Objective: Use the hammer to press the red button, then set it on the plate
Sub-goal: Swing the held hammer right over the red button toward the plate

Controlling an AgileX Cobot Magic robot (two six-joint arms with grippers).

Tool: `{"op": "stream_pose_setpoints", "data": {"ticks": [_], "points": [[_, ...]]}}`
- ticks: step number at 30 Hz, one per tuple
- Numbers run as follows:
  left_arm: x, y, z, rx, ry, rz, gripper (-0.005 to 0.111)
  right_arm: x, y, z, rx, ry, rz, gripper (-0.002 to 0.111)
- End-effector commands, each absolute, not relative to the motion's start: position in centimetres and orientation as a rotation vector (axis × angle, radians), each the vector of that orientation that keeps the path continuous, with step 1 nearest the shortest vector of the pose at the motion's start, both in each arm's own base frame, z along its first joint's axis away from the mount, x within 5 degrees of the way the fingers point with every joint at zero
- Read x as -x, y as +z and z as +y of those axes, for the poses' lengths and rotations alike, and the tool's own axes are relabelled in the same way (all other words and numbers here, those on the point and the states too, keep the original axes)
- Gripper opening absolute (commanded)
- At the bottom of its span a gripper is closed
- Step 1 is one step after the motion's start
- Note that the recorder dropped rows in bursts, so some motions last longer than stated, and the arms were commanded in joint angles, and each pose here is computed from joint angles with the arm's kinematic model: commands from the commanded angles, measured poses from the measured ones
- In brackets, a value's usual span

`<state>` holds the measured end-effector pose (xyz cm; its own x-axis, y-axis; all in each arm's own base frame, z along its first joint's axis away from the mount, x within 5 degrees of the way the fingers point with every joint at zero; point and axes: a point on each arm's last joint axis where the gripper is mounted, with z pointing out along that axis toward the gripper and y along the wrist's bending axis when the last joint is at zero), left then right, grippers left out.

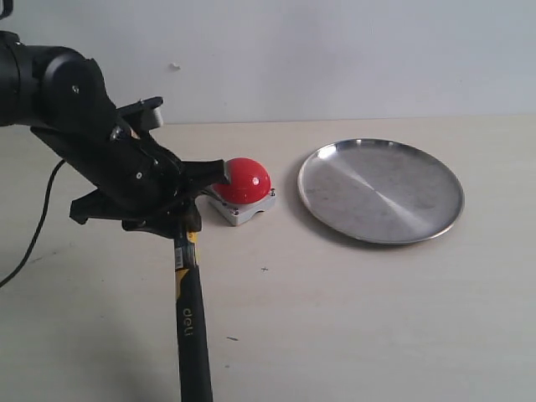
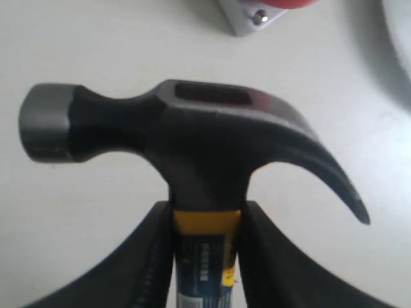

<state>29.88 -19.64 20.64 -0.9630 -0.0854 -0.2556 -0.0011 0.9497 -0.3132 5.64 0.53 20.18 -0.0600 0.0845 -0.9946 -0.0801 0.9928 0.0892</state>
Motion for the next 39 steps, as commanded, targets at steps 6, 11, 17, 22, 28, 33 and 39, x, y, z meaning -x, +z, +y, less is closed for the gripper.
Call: {"op": "stream_pose_setpoints", "data": {"ticks": [6,11,17,22,28,33,39], "points": [[-29.9,23.6,-20.3,-0.039,-0.675,2.718,0.0,-5.6,20.1,0.5,-0.008,0.128,1.618,0.0],[-30.2,24.0,-20.1,-0.074,-0.78,2.687,0.0,-5.6,20.1,0.5,-0.008,0.128,1.618,0.0],[-30.3,24.2,-20.3,-0.096,-0.819,2.66,0.0,-5.6,20.1,0.5,-0.008,0.128,1.618,0.0],[-30.4,24.6,-20.8,-0.093,-0.906,2.611,0.0,-5.6,20.1,0.5,-0.008,0.128,1.618,0.0],[-30.5,25.2,-21.5,-0.08,-1.035,2.542,0.0,-5.6,20.1,0.5,-0.008,0.128,1.618,0.0],[-30.6,25.7,-21.8,-0.086,-1.103,2.495,0.0,-5.6,20.1,0.5,-0.008,0.128,1.618,0.0],[-30.6,25.9,-22.0,-0.103,-1.129,2.469,0.0,-5.6,20.1,0.5,-0.008,0.128,1.618,0.0]]}}
